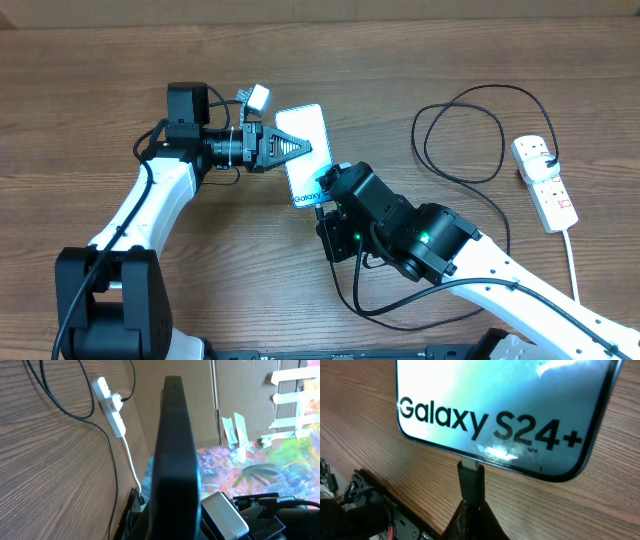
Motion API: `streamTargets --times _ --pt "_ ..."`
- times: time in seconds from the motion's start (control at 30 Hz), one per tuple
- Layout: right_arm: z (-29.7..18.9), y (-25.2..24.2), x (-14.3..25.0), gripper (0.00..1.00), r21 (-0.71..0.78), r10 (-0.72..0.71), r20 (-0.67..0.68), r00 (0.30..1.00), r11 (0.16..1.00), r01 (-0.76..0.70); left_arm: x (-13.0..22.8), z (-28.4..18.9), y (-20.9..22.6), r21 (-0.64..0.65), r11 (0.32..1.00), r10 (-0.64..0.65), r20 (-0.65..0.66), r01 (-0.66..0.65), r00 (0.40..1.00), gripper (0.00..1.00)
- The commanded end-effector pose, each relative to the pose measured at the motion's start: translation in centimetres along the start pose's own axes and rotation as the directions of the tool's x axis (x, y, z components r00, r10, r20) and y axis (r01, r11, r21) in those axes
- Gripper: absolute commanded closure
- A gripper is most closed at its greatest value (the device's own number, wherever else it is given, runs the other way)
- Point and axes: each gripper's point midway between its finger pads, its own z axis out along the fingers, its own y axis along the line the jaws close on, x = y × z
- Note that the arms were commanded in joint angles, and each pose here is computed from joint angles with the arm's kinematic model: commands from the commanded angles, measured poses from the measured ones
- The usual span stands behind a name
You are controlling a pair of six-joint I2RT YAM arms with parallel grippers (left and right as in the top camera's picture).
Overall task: Plug charger to phone and switch on socket
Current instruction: 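Push the USB-C plug up into the phone's port with the right gripper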
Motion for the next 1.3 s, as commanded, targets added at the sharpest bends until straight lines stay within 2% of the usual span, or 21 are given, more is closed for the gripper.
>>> streamTargets --times 0.0,0.37,0.73,1.1,1.17,1.27 --pt "-0.8 1.0 -1.2 0.96 -0.028 -0.008 0.042 0.999 1.000 0.009 0.4 0.0 -1.0 0.056 0.998 0.027 -0.030 -0.026 0.999 0.96" --pt "-0.9 0.9 -2.9 0.96 -0.008 -0.014 0.117 0.993 1.000 0.015 0.4 0.0 -1.0 0.056 0.997 0.057 -0.027 -0.055 0.998 0.96" --pt "-1.1 -0.6 -3.9 0.96 0.086 -0.023 0.175 0.984 0.996 0.008 0.5 0.0 -0.9 0.055 0.995 0.088 -0.026 -0.087 0.996 0.96" --pt "-1.8 0.4 -5.8 0.96 0.064 -0.068 0.245 0.967 0.996 0.054 1.2 0.0 -0.5 0.048 0.997 0.060 -0.030 -0.059 0.998 0.96" --pt "-1.8 0.4 -5.8 0.95 0.064 -0.067 0.244 0.967 0.997 0.053 1.1 0.0 -0.5 0.046 0.997 0.061 -0.030 -0.060 0.998 0.96" --pt "-1.8 0.4 -5.7 0.87 0.055 -0.036 0.241 0.970 0.998 0.024 1.0 0.0 -0.3 0.032 0.998 0.061 -0.023 -0.060 0.998 0.96"
